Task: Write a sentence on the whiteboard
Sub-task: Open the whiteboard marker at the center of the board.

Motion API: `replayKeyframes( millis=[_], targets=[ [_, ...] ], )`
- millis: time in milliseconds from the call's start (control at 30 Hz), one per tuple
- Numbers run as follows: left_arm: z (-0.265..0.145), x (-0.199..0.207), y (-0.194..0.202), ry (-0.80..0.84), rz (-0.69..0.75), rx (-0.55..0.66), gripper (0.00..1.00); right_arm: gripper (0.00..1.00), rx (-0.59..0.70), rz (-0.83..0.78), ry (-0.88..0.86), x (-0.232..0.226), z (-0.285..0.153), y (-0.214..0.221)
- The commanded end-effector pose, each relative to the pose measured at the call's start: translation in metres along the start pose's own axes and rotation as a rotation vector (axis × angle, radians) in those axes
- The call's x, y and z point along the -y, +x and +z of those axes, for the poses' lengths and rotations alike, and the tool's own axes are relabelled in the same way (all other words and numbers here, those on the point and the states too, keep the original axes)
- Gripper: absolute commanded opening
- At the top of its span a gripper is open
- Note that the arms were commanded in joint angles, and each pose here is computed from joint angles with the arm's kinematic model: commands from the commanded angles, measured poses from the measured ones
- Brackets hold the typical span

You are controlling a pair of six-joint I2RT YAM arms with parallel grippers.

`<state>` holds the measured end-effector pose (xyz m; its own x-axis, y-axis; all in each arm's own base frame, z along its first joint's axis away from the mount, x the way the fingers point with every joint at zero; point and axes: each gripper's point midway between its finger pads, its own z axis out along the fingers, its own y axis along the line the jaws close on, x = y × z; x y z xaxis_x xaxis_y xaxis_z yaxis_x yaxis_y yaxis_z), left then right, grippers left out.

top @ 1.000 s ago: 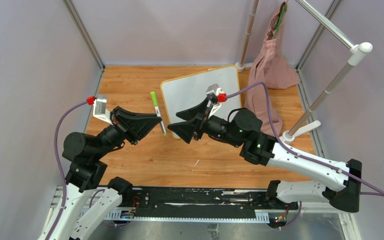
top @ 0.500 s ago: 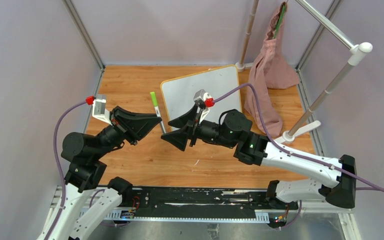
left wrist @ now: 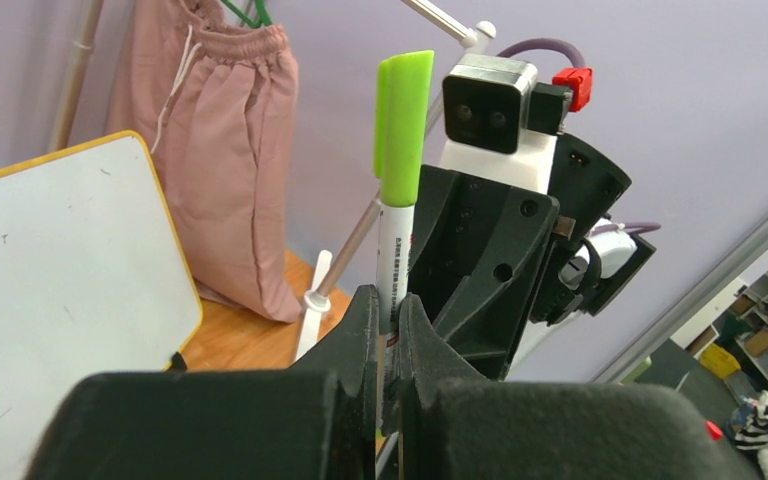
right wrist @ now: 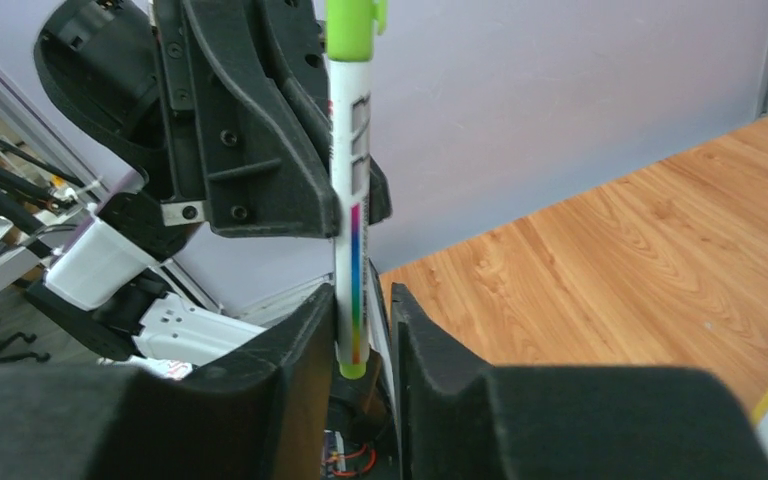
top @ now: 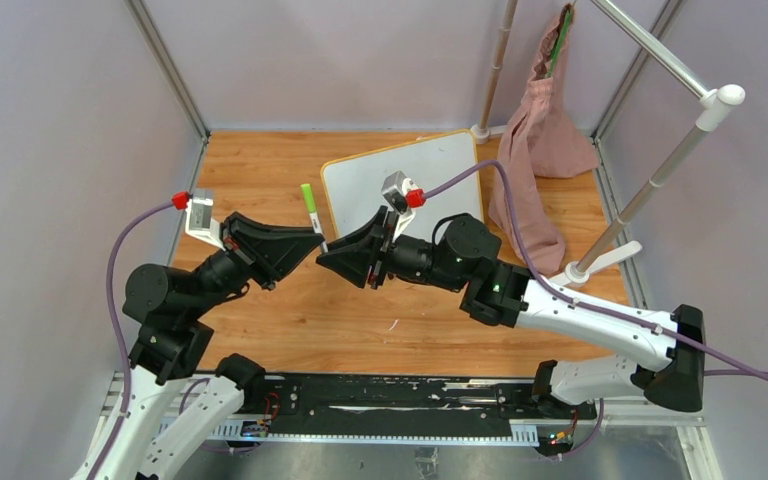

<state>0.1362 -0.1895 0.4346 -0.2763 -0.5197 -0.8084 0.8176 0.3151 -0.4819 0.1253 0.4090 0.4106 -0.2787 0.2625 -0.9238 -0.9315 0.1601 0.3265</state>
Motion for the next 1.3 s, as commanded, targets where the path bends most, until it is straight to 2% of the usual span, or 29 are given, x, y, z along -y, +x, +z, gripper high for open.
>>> replayKeyframes(
  millis=[0, 67, 100, 133, 200, 233, 300, 367, 567, 733, 867, 1000, 1200, 1267],
  targets=[
    [-0.001, 0.014, -0.002, 0.054, 0.013, -0.011, 0.0, 0.24, 0.057, -0.012, -0.047, -0.015, 0.006, -0.021],
    [-0.001, 0.014, -0.001, 0.055, 0.011, -0.013, 0.0, 0.13, 0.052, -0.018, -0.046, -0.015, 0.003, -0.019],
    [-0.001, 0.015, -0.001, 0.058, 0.01, -0.014, 0.04, 0.08, 0.048, -0.023, -0.041, -0.014, 0.0, -0.017],
    [-0.001, 0.015, -0.001, 0.06, 0.009, -0.016, 0.16, 0.01, 0.043, -0.031, -0.036, -0.013, -0.003, -0.016],
    [0.0, 0.016, 0.0, 0.064, 0.005, -0.024, 0.52, 0.0, 0.025, -0.053, -0.023, -0.01, -0.012, -0.012],
    [0.0, 0.016, 0.0, 0.066, 0.002, -0.027, 0.66, 0.0, 0.012, -0.067, -0.018, -0.009, -0.018, -0.01],
    [0.002, 0.019, -0.002, 0.075, -0.001, -0.031, 0.8, 0.0, -0.026, -0.086, -0.002, -0.006, -0.03, 0.0],
    [0.003, 0.021, -0.005, 0.079, 0.003, -0.028, 0.84, 0.0, -0.041, -0.102, 0.002, -0.006, -0.042, 0.003],
    [0.015, 0.027, -0.01, 0.139, -0.016, -0.029, 0.85, 0.0, -0.08, -0.106, 0.017, -0.004, -0.065, 0.015],
    [0.031, 0.022, -0.002, 0.162, -0.071, -0.087, 0.82, 0.0, -0.085, -0.105, 0.025, -0.002, -0.069, 0.02],
    [0.037, 0.03, -0.002, 0.197, -0.056, -0.103, 0.79, 0.0, -0.097, -0.111, 0.027, 0.0, -0.068, 0.022],
    [0.039, 0.031, -0.001, 0.203, -0.05, -0.106, 0.69, 0.0, -0.096, -0.117, 0.027, 0.0, -0.068, 0.022],
    [0.041, 0.028, 0.001, 0.192, -0.061, -0.105, 0.45, 0.0, -0.106, -0.123, 0.035, 0.002, -0.071, 0.024],
    [0.041, 0.029, 0.001, 0.192, -0.062, -0.104, 0.44, 0.0, -0.109, -0.126, 0.039, 0.002, -0.073, 0.025]
  ],
)
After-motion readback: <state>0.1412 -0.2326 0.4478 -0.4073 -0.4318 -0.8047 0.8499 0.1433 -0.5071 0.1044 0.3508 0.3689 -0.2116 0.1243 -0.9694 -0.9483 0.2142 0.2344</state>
